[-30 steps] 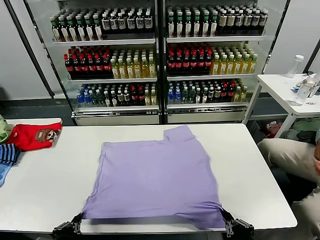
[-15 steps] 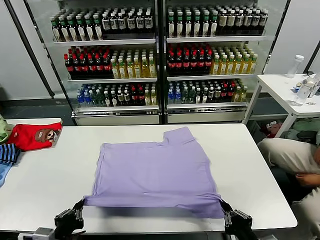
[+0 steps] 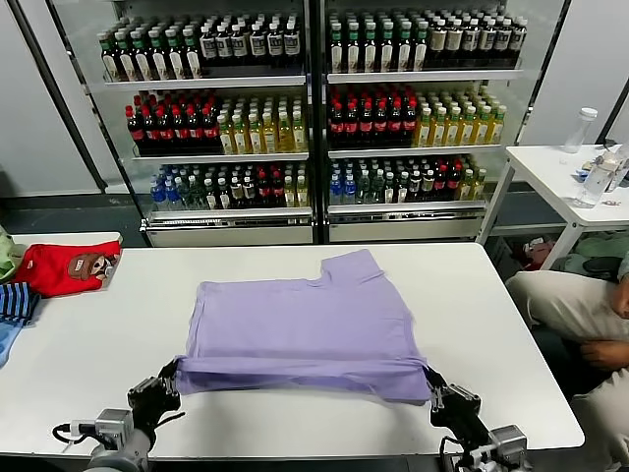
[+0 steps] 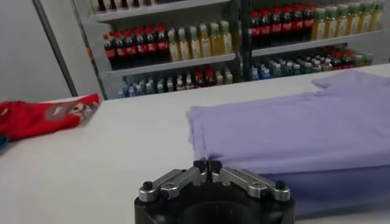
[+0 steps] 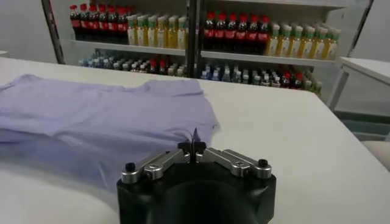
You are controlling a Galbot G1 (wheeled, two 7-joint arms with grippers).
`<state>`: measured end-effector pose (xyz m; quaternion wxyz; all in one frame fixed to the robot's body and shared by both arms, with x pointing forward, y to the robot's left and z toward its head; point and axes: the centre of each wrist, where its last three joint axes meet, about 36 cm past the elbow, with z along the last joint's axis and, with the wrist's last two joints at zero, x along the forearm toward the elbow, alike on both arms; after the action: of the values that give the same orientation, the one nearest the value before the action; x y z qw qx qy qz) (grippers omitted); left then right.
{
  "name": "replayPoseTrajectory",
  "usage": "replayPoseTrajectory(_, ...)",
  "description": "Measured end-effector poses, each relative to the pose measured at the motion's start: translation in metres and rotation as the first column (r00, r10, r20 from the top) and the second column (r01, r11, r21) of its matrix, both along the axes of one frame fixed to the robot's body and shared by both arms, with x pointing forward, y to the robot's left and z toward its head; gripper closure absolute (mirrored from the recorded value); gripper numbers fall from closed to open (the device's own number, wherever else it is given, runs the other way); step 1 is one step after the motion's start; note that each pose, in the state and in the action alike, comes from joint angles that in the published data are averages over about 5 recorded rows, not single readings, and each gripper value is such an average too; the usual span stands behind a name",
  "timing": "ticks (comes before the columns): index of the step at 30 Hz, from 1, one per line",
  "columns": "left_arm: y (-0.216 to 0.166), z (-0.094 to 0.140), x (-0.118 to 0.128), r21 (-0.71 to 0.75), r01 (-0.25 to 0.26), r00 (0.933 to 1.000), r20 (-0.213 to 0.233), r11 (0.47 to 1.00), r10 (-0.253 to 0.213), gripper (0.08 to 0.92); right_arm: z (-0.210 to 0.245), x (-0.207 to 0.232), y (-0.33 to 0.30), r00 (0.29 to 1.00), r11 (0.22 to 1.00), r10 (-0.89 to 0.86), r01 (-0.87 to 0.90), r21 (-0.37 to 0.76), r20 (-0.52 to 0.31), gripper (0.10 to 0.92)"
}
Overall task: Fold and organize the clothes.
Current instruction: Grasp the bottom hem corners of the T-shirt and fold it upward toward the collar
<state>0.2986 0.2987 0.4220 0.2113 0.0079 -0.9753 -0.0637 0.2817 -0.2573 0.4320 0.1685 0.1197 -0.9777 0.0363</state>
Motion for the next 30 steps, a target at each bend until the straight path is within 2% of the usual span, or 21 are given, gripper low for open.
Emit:
replayPoseTrajectory(12, -0.002, -0.008, 0.021, -0.009, 0.005, 0.9998, 0.017, 1.0, -0.005, 0.911, -0.008, 0.024, 0.005, 1.0, 1.0, -0.005, 0.005, 0.011, 0.01, 0.906)
replayPoseTrajectory(26, 0.0, -0.018, 0.041, -0.01, 0.029, 0.9996, -0.006, 1.0, -0.029, 0.911, -0.013, 0.044, 0.007, 1.0, 1.0, -0.014, 0.014, 0.014, 0.001, 0.905)
replayPoseTrajectory(30, 0.0, -0.019, 0.045, -0.002, 0.029, 0.9995, -0.014, 1.0, -0.029, 0.895, -0.015, 0.046, 0.008, 1.0, 1.0, -0.013, 0.013, 0.011, -0.017, 0.842)
